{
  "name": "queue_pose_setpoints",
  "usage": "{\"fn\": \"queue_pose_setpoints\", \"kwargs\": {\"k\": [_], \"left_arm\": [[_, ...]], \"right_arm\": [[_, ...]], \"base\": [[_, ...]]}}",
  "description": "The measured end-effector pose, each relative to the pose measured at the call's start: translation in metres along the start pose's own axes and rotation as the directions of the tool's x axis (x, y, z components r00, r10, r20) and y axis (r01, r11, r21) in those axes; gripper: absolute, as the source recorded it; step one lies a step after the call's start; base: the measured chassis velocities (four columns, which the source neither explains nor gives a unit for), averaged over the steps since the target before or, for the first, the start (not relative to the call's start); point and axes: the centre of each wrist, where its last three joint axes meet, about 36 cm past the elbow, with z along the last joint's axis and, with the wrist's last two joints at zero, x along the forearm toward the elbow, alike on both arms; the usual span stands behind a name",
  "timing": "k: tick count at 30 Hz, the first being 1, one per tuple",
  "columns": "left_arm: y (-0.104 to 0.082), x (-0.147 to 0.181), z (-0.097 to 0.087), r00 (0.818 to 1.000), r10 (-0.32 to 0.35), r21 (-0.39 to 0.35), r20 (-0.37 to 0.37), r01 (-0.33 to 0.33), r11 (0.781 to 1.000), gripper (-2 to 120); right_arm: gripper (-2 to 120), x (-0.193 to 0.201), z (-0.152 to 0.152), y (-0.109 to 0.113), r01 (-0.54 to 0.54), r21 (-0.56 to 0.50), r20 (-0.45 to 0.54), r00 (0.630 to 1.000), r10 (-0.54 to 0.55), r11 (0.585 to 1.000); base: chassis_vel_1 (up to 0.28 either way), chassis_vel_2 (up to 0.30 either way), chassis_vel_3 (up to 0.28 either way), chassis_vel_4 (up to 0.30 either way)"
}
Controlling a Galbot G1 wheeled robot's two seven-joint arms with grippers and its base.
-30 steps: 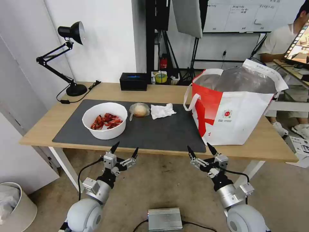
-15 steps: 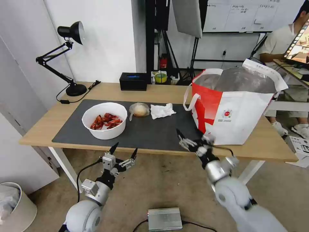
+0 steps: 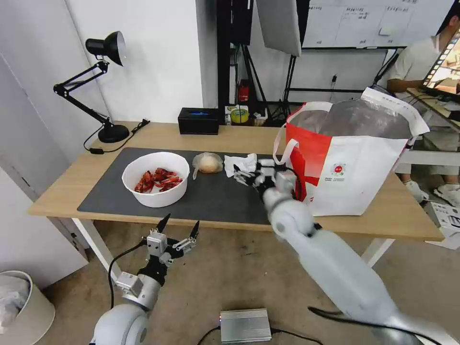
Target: Pick up the trash from the table and place it into the takeout bag.
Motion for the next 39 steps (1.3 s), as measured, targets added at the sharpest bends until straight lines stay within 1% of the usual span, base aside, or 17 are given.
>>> {"fn": "queue_pose_setpoints", "kwargs": {"k": [1, 4, 5, 7, 8, 11, 15, 21, 23, 27, 39], "left_arm": [[0.000, 0.000, 0.000, 1.000, 0.000, 0.000, 0.000, 0.000, 1.000, 100], [0.000, 0.001, -0.003, 1.000, 0.001, -0.003, 0.007, -0.001, 1.000, 100], [0.000, 0.001, -0.003, 1.000, 0.001, -0.003, 0.007, -0.001, 1.000, 100], [0.002, 0.000, -0.005, 1.000, -0.001, -0.005, 0.013, 0.001, 1.000, 100], [0.002, 0.000, -0.005, 1.000, -0.001, -0.005, 0.013, 0.001, 1.000, 100], [0.002, 0.000, -0.006, 1.000, -0.004, 0.000, 0.018, 0.004, 1.000, 100], [0.001, 0.002, -0.004, 1.000, -0.001, 0.002, 0.021, 0.001, 1.000, 100], [0.001, 0.002, -0.004, 1.000, 0.002, -0.001, 0.027, -0.002, 1.000, 100], [0.001, 0.002, -0.004, 1.000, 0.005, -0.002, 0.028, -0.005, 1.000, 100], [-0.001, 0.001, -0.004, 1.000, 0.011, 0.002, 0.028, -0.011, 1.000, 100], [-0.005, 0.001, -0.002, 0.999, 0.018, 0.008, 0.029, -0.018, 1.000, 100]], "right_arm": [[100, 0.000, 0.000, 0.000, 0.000, 0.000, 0.000, 1.000, 0.000, 1.000], [100, -0.034, -0.014, 0.018, -0.053, -0.002, -0.044, 0.998, 0.053, 0.999], [100, -0.034, -0.014, 0.018, -0.053, -0.002, -0.044, 0.998, 0.053, 0.999], [100, -0.056, -0.017, 0.030, -0.082, -0.005, -0.087, 0.993, 0.081, 0.997], [100, -0.056, -0.017, 0.030, -0.082, -0.005, -0.087, 0.993, 0.081, 0.997], [100, -0.079, -0.018, 0.040, -0.116, 0.000, -0.132, 0.985, 0.115, 0.993], [100, -0.092, -0.019, 0.044, -0.150, 0.027, -0.140, 0.978, 0.152, 0.988], [100, -0.101, -0.024, 0.040, -0.194, 0.048, -0.140, 0.970, 0.199, 0.980], [100, -0.105, -0.027, 0.034, -0.232, 0.061, -0.153, 0.959, 0.239, 0.971], [100, -0.111, -0.027, 0.027, -0.255, 0.072, -0.167, 0.950, 0.264, 0.964], [100, -0.121, -0.027, 0.023, -0.258, 0.095, -0.211, 0.939, 0.273, 0.961]], "base": [[0.000, 0.000, 0.000, 0.000], [0.000, 0.000, 0.000, 0.000], [0.000, 0.000, 0.000, 0.000], [0.000, 0.000, 0.000, 0.000], [0.000, 0.000, 0.000, 0.000], [0.000, 0.000, 0.000, 0.000], [0.000, 0.000, 0.000, 0.000], [0.000, 0.000, 0.000, 0.000], [0.000, 0.000, 0.000, 0.000], [0.000, 0.000, 0.000, 0.000], [0.000, 0.000, 0.000, 0.000]]}}
